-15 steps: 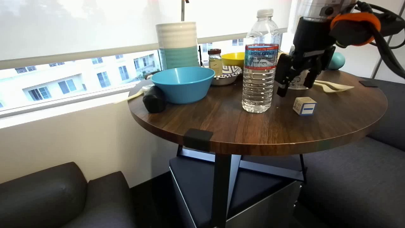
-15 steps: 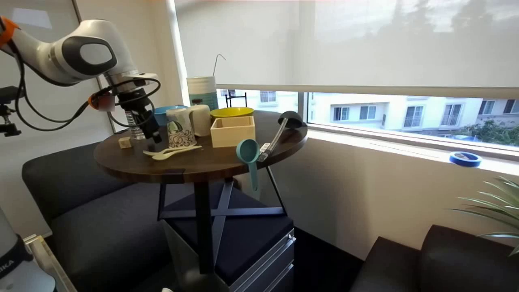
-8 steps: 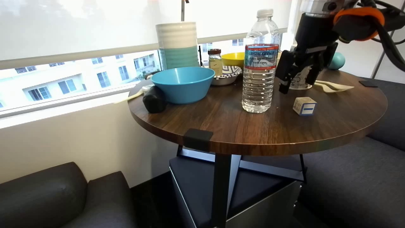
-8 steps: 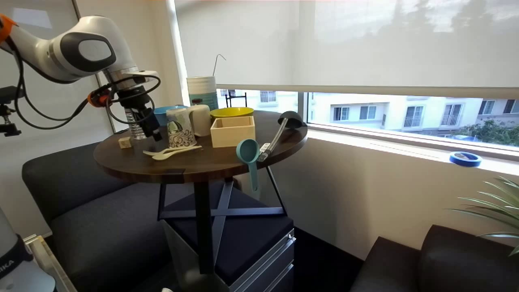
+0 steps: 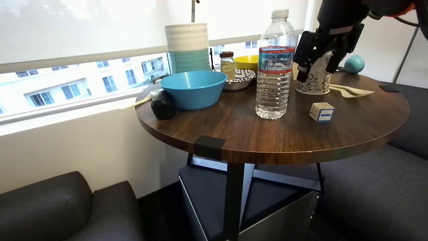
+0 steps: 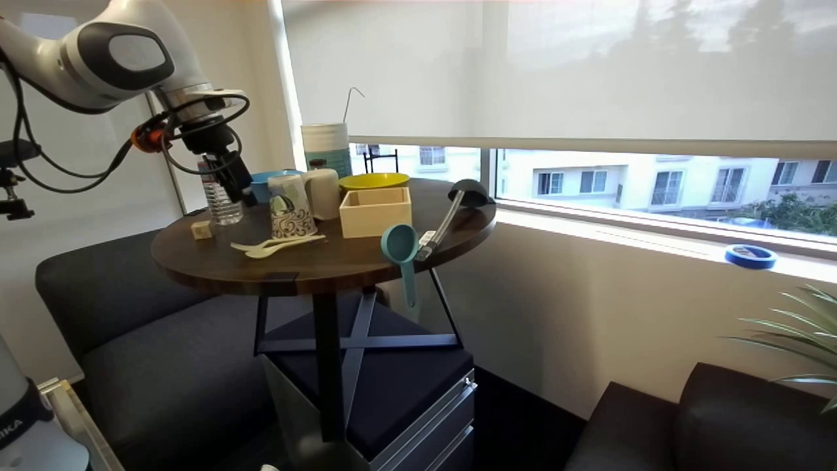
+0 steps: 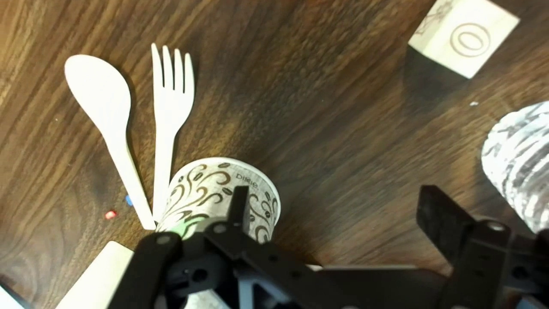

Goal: Place the water bottle upside down.

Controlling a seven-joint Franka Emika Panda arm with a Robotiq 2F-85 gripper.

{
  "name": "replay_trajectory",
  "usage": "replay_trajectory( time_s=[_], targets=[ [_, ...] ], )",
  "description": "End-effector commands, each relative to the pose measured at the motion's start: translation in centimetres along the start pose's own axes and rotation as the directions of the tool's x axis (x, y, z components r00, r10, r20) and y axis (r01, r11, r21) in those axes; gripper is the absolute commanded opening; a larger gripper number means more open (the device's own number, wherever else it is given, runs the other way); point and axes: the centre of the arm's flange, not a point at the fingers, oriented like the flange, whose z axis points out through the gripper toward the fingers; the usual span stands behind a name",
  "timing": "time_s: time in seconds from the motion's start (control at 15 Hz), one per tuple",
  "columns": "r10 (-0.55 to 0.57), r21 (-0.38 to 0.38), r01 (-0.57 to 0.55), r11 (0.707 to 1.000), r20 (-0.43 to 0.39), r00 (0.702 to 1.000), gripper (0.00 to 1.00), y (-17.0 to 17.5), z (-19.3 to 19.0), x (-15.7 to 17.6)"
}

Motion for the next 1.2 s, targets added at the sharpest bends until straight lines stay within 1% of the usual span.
replay_trajectory(
  time_s=[0.0,0.33,0.53,0.67,0.8,0.93,1.07,1.13],
  targets=[
    [-0.012,0.014,0.013,1.000,-0.010,1.000,1.00,0.3,-2.2,0.0],
    [-0.058,0.030,0.060,0.998,-0.040,0.998,1.00,1.4,-5.4,0.1],
    [-0.125,0.048,0.125,0.991,-0.006,0.992,1.00,2.1,-7.0,0.0],
    [-0.153,0.087,0.150,0.985,0.027,0.988,1.00,2.2,-7.8,0.0],
    [-0.126,0.138,0.116,0.984,0.069,0.990,1.00,2.2,-8.2,0.2],
    [-0.074,0.201,0.049,0.978,0.119,0.990,1.00,2.0,-8.2,0.5],
    [0.012,0.228,-0.056,0.972,0.189,0.982,1.00,2.2,-7.7,1.0],
    [0.061,0.222,-0.111,0.969,0.217,0.974,1.00,2.5,-7.3,1.3]
  ],
)
